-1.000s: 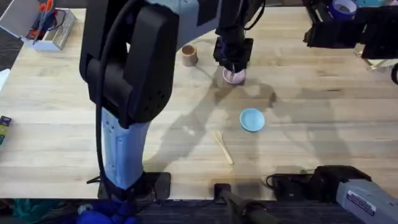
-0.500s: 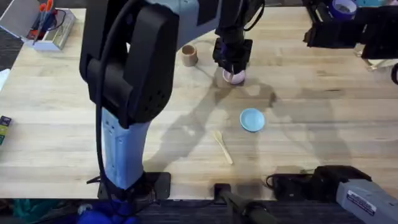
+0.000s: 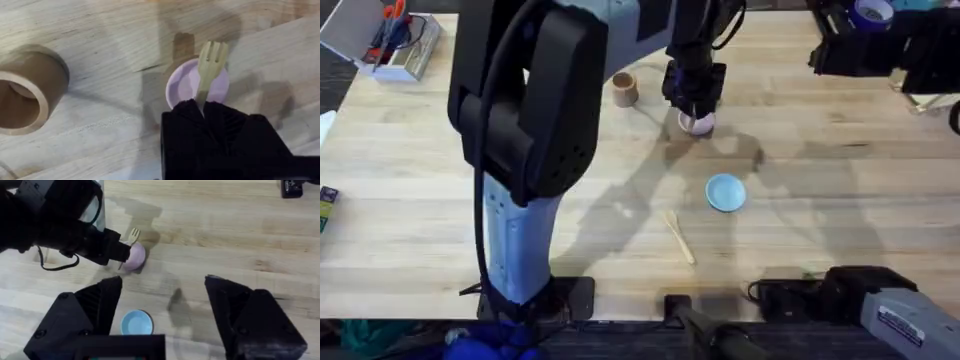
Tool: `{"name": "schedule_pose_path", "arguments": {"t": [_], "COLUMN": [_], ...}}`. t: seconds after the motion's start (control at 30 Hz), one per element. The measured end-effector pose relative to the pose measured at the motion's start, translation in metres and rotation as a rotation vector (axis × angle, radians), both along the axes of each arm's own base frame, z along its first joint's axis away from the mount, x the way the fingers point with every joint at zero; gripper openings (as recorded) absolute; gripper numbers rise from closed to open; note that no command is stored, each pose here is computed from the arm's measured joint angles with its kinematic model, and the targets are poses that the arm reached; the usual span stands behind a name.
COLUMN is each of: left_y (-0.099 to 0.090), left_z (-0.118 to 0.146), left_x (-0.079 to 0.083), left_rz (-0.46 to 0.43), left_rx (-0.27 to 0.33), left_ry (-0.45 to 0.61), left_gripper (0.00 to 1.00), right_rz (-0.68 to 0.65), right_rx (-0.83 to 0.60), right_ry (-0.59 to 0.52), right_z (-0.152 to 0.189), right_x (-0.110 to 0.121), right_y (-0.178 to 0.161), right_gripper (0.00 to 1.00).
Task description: Pick up a utensil and set it on the pink plate, then put the other utensil in the container.
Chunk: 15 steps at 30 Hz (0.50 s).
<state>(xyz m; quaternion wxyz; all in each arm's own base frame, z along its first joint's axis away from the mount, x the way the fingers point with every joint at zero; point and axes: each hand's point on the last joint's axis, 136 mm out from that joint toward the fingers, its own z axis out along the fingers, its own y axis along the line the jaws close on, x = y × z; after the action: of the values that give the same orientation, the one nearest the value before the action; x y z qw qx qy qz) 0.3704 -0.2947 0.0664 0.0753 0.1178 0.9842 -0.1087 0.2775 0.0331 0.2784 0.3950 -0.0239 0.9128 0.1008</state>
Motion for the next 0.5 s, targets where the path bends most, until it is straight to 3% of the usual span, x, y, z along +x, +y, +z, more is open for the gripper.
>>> {"name": "schedule_pose_path", "arguments": {"t": [0.5], "left_y": [0.0015], "left_z": [-0.0006], "left_x": [-0.0024], "left_rz": [-0.007], "left_rx": [0.007], "left_ry": [0.008], "left_gripper": [0.041], "right_rz": [0.000], "right_rx": [0.000], "right_ry": [0.000], "right_z": [-0.0001], "right_x": [0.0001], "right_y": [0.0000], "right_gripper": [0.996]}}
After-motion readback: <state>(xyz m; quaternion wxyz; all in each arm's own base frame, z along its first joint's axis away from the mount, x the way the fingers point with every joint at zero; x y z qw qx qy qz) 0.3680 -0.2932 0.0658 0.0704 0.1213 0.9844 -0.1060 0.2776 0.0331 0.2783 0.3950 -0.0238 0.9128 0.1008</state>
